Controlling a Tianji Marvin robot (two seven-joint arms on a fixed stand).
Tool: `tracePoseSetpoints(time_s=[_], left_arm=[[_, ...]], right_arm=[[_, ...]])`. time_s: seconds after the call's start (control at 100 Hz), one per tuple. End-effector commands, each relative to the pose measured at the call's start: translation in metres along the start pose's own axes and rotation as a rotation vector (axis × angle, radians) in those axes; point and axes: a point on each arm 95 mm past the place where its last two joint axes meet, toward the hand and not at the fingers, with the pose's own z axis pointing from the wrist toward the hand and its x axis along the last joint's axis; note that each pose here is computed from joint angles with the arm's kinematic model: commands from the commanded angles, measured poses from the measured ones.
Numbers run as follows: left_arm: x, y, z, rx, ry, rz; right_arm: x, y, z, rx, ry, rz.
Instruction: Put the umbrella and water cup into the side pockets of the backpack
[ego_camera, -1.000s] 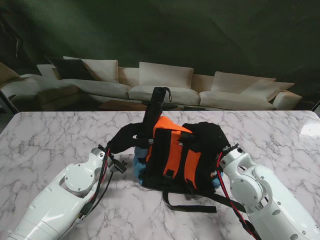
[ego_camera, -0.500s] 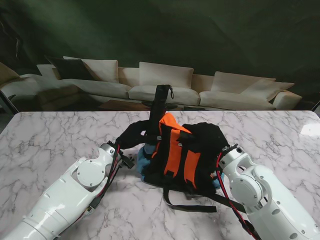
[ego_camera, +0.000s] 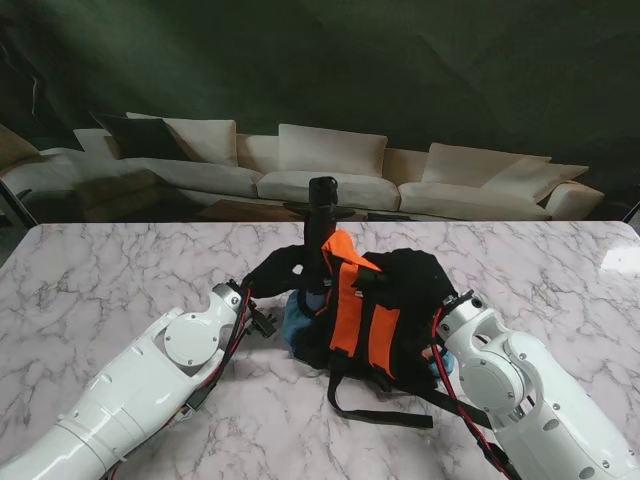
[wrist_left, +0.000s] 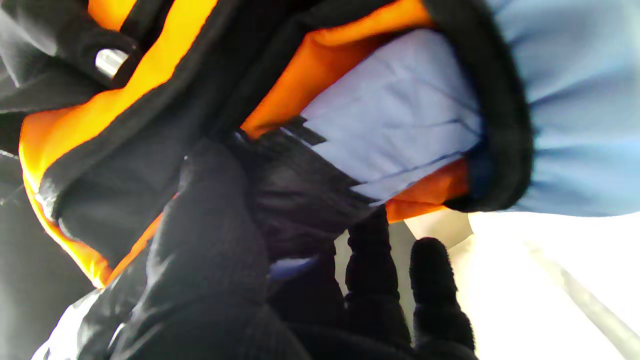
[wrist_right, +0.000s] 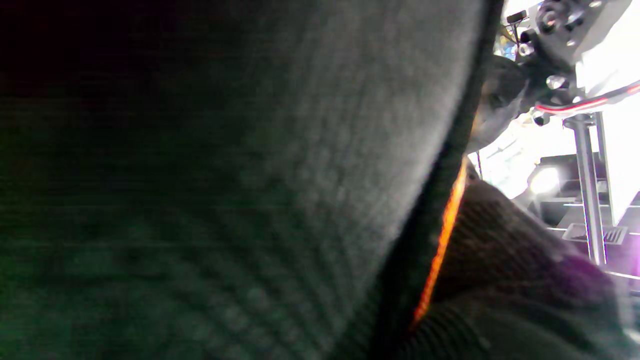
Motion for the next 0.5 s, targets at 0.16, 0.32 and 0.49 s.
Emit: tracePoseSetpoints(time_s=[0.16, 0.32, 0.49], left_arm=[[0.0, 0.009, -0.006, -0.036, 0.0, 0.043], [-0.008, 0.002, -0.011, -0.09, -0.02, 0.122], [-0.017, -0.009, -0.02, -0.12, -0.048, 0.214]], right_arm=[[0.005, -0.002, -0.002, 0.004, 0.01, 0.006], [0.006, -0.002, -0.001, 0.001, 0.013, 0.005], [0.005, -0.001, -0.002, -0.001, 0.012, 0.003]])
